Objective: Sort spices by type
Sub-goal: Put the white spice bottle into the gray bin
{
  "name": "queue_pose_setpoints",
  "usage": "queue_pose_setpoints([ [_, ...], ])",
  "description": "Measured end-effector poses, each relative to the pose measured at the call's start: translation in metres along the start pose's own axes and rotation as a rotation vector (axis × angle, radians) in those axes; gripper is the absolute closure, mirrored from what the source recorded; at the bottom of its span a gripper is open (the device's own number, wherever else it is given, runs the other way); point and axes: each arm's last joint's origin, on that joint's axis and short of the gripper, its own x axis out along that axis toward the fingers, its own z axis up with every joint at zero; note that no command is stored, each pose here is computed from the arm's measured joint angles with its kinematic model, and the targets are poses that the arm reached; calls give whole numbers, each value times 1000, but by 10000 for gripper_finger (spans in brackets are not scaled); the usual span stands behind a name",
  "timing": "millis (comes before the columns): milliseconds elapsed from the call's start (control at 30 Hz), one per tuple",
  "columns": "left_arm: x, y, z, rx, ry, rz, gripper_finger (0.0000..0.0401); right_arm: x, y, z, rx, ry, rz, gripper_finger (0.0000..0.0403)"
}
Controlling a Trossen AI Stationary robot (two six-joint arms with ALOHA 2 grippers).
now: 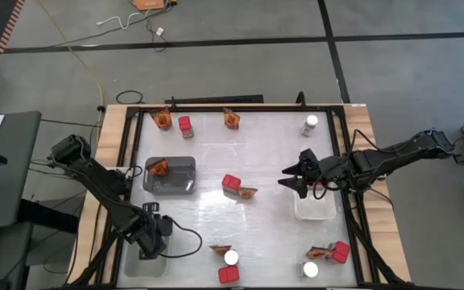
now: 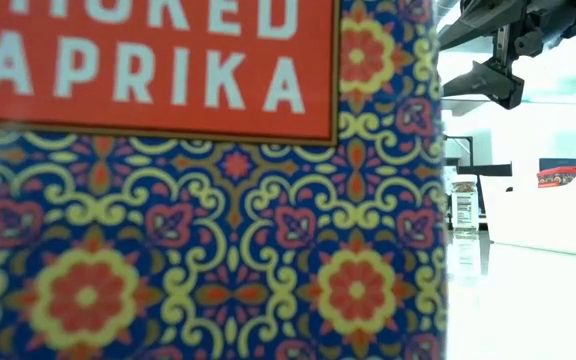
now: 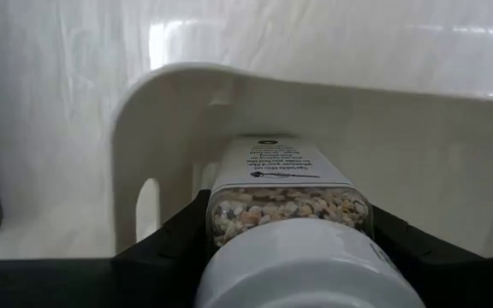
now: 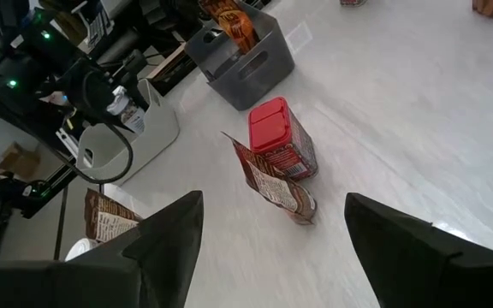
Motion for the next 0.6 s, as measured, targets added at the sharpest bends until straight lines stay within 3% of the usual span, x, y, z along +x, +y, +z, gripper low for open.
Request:
queue_pose_setpoints([
  [233, 0, 0, 0, 30, -6, -1, 161, 0, 0, 0, -1, 0, 0, 92],
  [600, -8, -1, 1, -8, 14, 4, 152, 0, 0, 0, -1, 0, 0, 92],
])
